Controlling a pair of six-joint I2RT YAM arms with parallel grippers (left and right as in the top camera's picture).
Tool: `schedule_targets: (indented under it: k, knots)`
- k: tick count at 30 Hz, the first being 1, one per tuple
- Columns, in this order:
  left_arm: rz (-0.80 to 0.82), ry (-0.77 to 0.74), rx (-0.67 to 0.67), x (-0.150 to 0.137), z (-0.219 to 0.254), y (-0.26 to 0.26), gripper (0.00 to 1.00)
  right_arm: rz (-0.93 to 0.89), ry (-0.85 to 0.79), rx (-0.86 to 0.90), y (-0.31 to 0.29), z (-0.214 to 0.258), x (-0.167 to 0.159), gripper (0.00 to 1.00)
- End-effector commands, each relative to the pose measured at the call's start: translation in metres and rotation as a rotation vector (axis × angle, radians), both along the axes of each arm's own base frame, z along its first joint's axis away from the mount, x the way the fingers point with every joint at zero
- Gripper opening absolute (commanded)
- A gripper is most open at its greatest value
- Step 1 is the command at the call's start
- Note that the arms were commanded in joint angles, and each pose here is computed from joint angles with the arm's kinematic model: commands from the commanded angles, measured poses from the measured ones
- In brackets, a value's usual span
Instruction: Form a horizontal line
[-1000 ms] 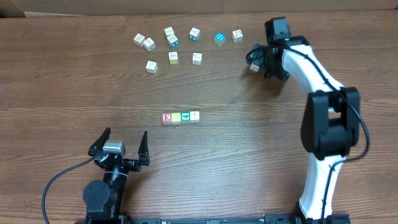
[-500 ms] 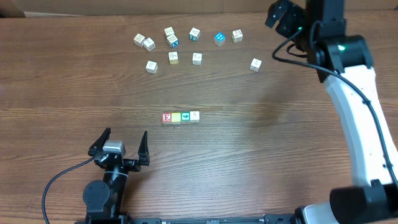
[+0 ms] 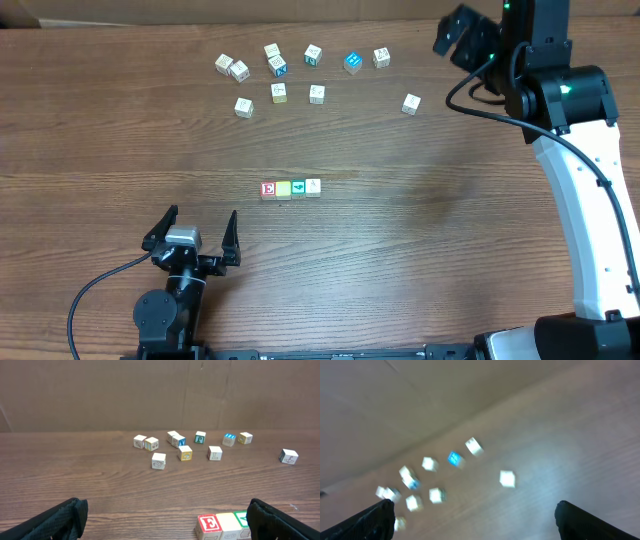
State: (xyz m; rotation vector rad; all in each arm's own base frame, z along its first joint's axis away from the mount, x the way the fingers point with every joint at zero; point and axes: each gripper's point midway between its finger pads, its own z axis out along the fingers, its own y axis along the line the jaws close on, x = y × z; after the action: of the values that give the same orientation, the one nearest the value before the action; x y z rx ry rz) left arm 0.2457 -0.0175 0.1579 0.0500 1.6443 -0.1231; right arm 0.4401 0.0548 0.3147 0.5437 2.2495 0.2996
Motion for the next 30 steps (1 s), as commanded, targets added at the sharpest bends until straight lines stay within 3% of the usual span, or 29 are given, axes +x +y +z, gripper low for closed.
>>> schedule_targets:
  k: [1,6,13,30]
  knots:
    - [0.004,-0.009,0.027,0.000,0.000,0.001,0.99,-0.004,-0.015,0.002,-0.005,0.022,-0.027,1.00]
    - [0.004,-0.009,0.027,0.000,0.000,0.001,0.99,0.025,-0.045,-0.071,-0.017,0.050,-0.073,1.00]
    - [0.004,-0.009,0.027,0.000,0.000,0.001,0.99,0.063,-0.054,-0.132,-0.026,0.054,-0.125,1.00]
    - [0.004,-0.009,0.027,0.000,0.000,0.001,1.00,0.093,0.190,-0.163,-0.037,-0.051,-0.200,1.00]
